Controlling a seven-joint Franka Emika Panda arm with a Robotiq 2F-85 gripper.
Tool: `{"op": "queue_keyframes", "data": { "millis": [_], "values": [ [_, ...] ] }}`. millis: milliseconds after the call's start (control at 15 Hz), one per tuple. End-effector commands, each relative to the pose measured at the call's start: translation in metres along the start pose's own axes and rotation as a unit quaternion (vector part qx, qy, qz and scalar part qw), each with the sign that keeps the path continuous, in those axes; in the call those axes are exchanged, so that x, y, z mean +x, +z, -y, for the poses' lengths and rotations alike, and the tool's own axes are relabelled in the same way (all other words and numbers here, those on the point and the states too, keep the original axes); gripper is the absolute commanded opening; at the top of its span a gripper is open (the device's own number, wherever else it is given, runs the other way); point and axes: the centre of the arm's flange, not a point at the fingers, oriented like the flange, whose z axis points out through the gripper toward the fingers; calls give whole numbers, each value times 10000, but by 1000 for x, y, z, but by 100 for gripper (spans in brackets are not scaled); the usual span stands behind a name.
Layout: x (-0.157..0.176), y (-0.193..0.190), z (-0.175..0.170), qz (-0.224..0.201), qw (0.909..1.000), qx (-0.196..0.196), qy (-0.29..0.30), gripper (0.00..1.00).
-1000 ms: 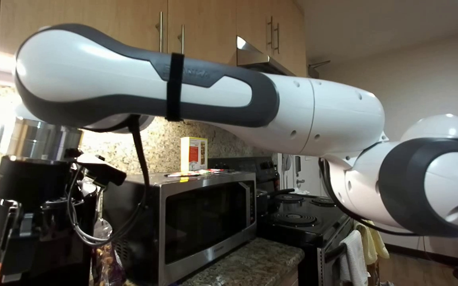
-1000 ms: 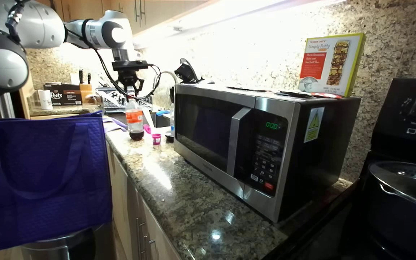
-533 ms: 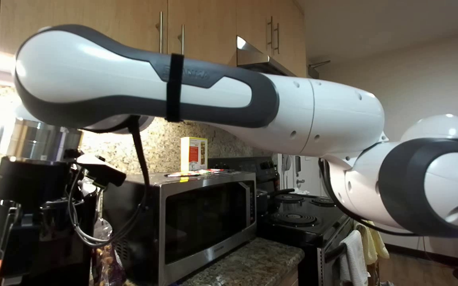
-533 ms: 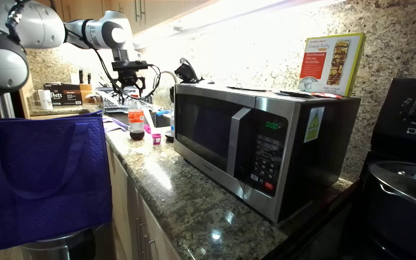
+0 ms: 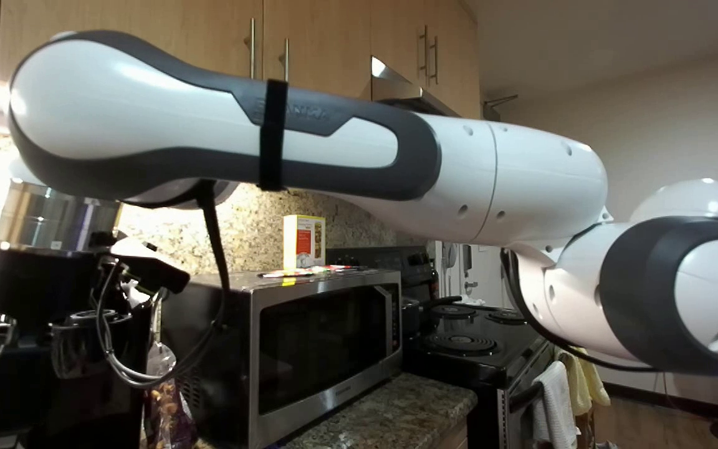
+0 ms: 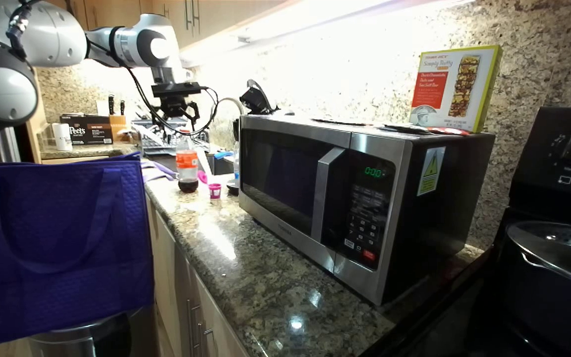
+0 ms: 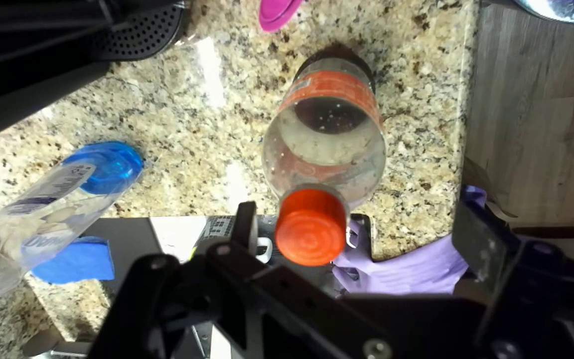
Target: Put the Coca Cola bottle on top of the microwave.
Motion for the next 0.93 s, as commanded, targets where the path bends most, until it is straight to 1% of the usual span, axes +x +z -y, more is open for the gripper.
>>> {"op": "queue_keyframes", "data": {
  "millis": [0, 200, 333, 600, 667, 733, 867],
  "values": [
    [11, -2, -7, 2, 9999, -116, -84, 74],
    [10, -1, -6, -1, 9999, -101, -90, 53],
    [9, -1, -5, 0, 9999, -86, -75, 41],
    [9, -2, -3, 72, 10000, -29, 15, 15],
    [8, -6, -1, 133, 9998, -50, 115, 13],
    [6, -11, 2, 167, 9997, -48, 185, 15],
    [0, -27, 14, 309, 9987, -17, 402, 15]
  ]
}}
